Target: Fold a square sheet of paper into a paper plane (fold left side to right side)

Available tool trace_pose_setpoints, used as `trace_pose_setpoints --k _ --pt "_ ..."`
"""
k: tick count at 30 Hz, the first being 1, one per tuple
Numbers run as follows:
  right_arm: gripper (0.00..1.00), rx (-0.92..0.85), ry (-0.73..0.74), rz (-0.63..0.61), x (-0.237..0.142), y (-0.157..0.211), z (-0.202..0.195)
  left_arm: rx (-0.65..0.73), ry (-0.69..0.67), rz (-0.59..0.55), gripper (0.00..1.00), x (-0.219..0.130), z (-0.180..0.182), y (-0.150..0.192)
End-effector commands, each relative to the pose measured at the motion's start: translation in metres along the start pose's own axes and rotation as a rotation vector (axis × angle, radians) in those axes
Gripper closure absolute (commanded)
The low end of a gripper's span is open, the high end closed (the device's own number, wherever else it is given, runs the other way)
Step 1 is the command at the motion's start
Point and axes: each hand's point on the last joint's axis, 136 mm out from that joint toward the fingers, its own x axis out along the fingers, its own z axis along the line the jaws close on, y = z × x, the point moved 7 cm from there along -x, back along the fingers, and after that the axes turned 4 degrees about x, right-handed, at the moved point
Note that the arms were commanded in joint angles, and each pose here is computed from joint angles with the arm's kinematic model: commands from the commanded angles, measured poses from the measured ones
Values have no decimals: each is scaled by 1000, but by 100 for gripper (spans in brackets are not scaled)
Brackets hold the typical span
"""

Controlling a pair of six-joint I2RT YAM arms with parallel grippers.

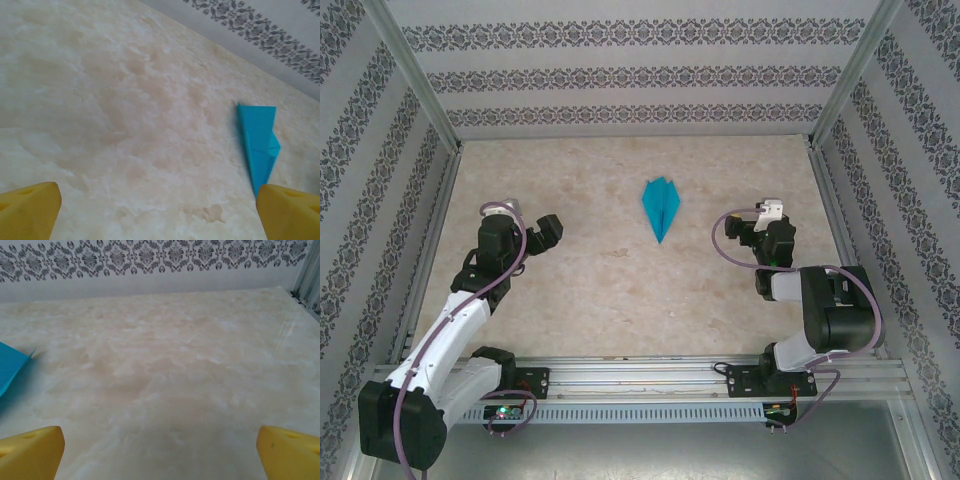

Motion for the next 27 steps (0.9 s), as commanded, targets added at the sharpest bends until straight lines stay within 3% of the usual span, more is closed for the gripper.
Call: trace_pose_setpoints --k 1,5,13,23,27 --pt "2 -21 29 7 2 0 -2 97 -114 -48 0 -1 12 -18" --pt "2 -23 29 4 1 0 -1 180 -214 -87 0 8 27 -28" --pt "2 -23 30 5 1 0 -2 243 -264 -240 0 34 44 -29" --pt "2 -24 30 5 1 0 -2 336 -322 -259 0 58 64 -6" --pt "2 -24 31 3 1 0 -2 365 -337 -208 0 72 72 5"
